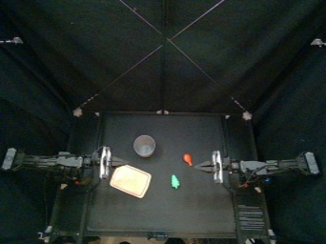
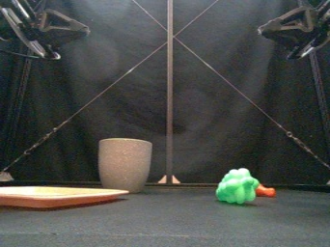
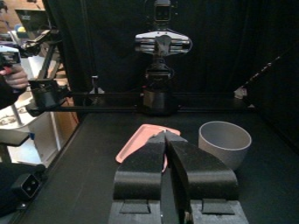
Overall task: Pick the drumstick then place it in the grey bowl
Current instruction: Pick the drumstick
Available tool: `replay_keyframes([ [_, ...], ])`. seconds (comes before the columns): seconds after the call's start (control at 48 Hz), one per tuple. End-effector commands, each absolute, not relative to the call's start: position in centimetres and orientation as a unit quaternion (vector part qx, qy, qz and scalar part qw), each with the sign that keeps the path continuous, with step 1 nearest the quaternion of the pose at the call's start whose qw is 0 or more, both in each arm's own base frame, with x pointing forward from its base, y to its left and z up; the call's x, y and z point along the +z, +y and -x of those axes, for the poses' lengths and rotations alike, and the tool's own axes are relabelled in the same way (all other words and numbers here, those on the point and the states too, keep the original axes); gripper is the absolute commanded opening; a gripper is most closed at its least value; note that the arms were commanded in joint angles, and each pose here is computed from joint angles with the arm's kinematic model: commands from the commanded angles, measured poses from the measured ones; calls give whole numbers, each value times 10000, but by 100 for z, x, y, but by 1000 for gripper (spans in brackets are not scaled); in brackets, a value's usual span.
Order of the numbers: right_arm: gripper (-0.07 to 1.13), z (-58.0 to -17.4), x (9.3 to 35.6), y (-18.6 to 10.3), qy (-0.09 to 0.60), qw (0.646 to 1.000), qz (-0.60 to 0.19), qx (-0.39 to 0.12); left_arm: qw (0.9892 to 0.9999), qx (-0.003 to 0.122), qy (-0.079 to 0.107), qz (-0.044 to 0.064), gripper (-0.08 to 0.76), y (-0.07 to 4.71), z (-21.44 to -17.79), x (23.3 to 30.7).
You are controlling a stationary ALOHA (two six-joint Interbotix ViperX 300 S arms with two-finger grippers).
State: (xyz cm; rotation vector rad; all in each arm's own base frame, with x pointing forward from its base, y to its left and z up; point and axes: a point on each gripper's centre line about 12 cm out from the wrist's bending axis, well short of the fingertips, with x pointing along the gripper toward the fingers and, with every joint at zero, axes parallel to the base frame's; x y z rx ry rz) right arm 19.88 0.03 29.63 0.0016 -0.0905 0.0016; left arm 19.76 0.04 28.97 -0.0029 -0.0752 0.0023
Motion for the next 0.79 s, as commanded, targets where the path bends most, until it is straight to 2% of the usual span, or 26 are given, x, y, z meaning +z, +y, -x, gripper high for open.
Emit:
replay_keyframes([
  [0.021,3,-2042,2917,-54,-293,9994,-133,-134,9991,173,-383,1,-10,69,-2004,2948],
  [0.188,14,-2181,2713,-178,526,9938,-838,-498,9995,183,-246,33,1,73,-2005,2911],
  [0.271,16,-2243,2559,-256,1191,9817,-1286,-743,9996,190,-193,64,1,75,-2008,2897],
  [0.438,17,-2259,2190,-398,2637,9348,-2064,-1179,9996,221,-110,162,3,83,-2008,2862],
  [0.542,25,-2230,2026,-475,3269,9045,-2366,-1378,9994,241,-81,245,3,88,-2000,2834],
  [0.646,43,-2221,1947,-547,3580,8886,-2434,-1514,9991,267,-52,320,5,95,-1996,2808],
  [0.792,75,-2253,1978,-602,3598,8944,-2162,-1545,9986,336,-71,408,8,119,-1993,2807],
])
